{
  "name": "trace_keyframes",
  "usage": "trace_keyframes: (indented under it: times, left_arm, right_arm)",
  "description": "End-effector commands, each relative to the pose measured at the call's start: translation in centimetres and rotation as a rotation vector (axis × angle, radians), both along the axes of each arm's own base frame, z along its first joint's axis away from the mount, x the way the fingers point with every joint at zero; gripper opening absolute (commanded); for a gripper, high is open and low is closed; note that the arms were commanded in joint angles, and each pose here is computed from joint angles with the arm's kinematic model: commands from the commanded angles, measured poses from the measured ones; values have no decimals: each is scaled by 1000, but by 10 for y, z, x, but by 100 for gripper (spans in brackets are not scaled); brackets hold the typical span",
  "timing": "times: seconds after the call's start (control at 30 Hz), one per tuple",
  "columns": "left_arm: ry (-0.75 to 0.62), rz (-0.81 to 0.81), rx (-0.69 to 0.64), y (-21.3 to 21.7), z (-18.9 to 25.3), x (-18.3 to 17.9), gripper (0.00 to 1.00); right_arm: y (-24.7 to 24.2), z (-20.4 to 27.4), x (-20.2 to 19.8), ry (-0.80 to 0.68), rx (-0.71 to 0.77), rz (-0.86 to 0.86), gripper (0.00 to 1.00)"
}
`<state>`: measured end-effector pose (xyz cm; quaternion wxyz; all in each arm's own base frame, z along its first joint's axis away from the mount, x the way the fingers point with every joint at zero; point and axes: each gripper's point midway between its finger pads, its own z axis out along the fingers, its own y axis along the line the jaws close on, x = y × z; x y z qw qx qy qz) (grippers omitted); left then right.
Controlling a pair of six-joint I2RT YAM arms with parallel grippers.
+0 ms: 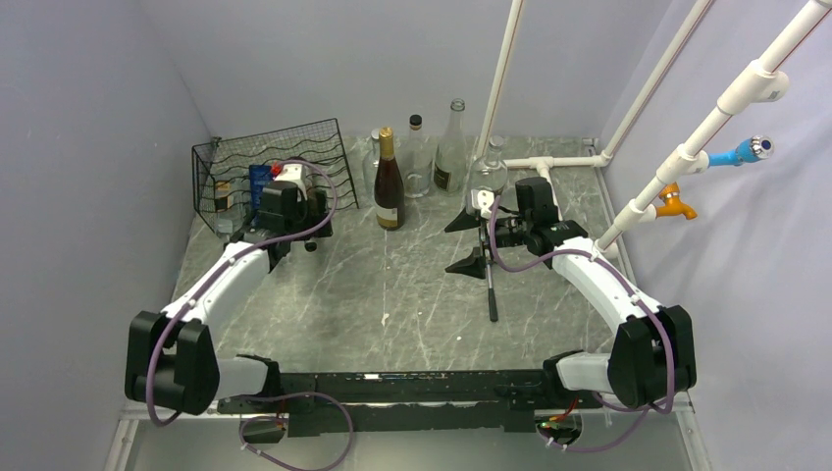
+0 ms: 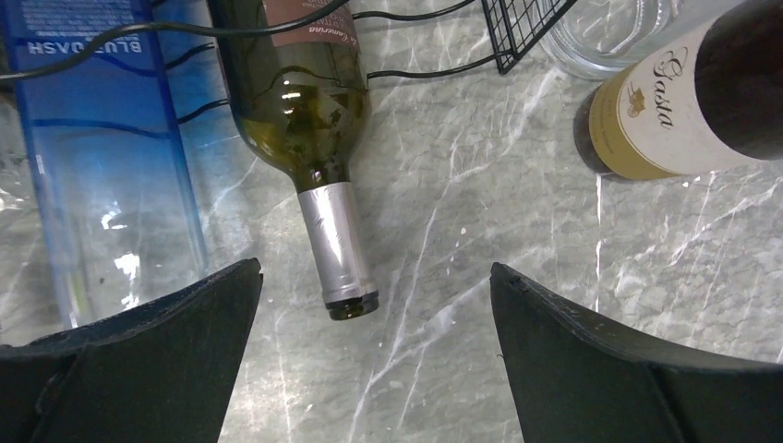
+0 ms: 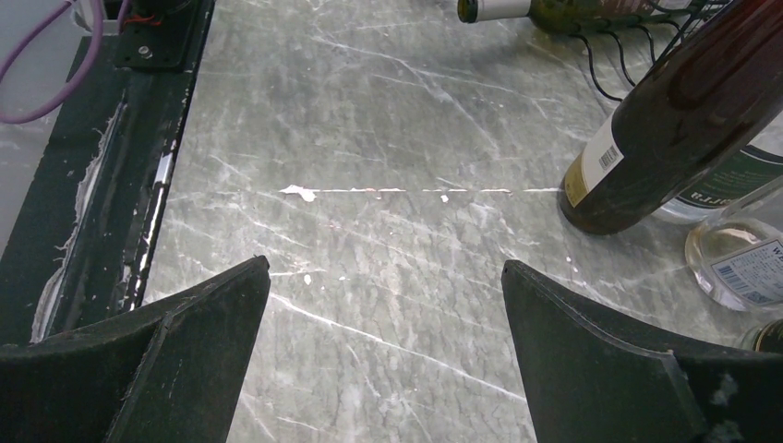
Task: Take the wine bottle off the wine rack
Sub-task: Pick up the wine bottle from the wine rack.
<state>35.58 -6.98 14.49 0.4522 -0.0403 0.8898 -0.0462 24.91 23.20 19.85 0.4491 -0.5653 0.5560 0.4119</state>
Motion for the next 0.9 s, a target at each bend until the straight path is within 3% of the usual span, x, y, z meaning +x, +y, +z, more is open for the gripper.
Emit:
trace_keyframes:
  times: [0.0,0.87]
  left_arm:
    - [-43,13,-68,-5,4,20,99]
    - [92,152,-56,18,-59,49,77]
  right_arm:
    - [0,5,-3,-24,28,31,100]
    - [-1,2,-1,-19,26,27,100]
